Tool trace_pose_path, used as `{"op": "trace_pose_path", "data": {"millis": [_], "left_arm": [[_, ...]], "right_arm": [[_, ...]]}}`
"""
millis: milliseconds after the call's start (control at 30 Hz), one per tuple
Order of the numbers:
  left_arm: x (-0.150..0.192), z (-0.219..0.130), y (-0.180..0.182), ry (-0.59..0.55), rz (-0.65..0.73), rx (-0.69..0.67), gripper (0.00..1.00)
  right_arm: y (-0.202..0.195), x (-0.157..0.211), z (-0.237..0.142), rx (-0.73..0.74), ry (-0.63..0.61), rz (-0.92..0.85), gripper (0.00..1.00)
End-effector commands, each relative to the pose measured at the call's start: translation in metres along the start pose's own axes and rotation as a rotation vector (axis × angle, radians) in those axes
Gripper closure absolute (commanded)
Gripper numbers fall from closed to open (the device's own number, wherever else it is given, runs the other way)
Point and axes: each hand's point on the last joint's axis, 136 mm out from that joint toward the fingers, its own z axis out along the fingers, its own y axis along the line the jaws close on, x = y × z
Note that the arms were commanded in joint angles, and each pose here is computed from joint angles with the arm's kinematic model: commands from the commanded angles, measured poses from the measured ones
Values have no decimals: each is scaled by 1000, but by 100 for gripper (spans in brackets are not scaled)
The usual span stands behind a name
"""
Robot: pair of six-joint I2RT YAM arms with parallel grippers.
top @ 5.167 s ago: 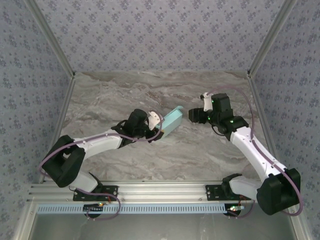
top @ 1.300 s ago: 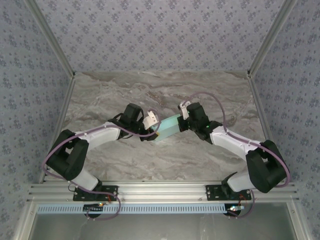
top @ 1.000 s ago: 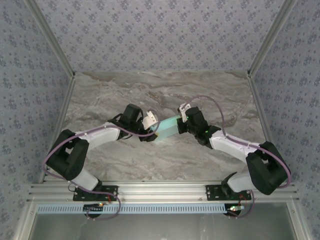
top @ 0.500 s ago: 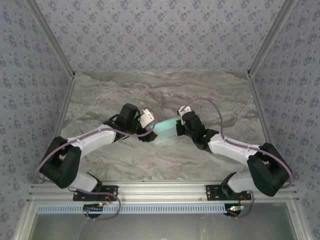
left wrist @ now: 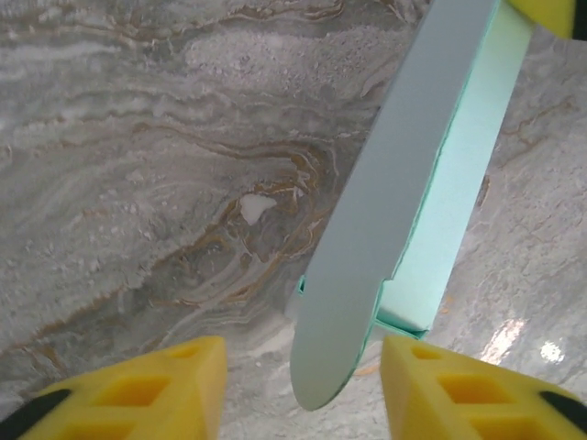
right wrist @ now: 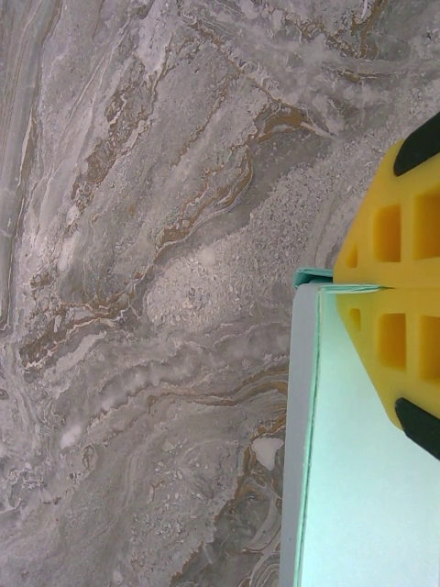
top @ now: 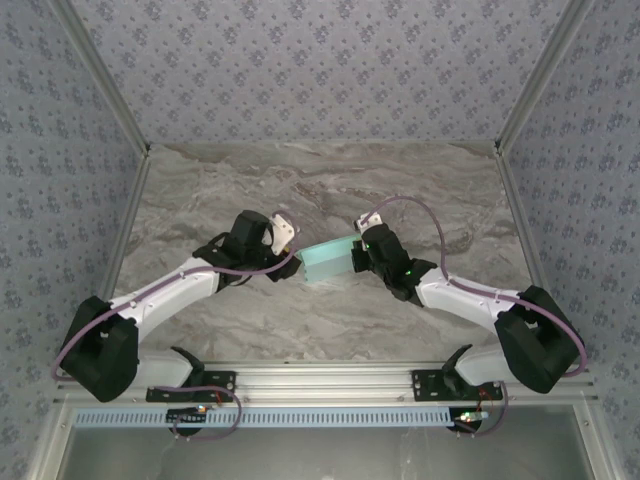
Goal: Fold the paper box
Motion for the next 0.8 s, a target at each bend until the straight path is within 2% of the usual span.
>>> {"op": "trace_pose_path", "data": {"millis": [0,233,367,500,600,767], "left_arm": [[-11,-2,-2,6,-2,-9,61],[-17,-2,0,0,4,-15,66],[-18,-1,-2,8,7,-5,81],[-16,1,-4,29,-8,2,88],[-16,2,-6,30,-62,2,89],[-19,1,-4,16,-229,-15,90]], "right_arm": [[-8,48,0,36,167,-35,96],[-8,48,-1,39,168,-36,96],[-8,48,-1,39,169,-36,96],[-10,49,-1,51,171,-28,97],[-11,49,-2,64,171,-15,97],[-8,48,-5,80,168,0,97]]}}
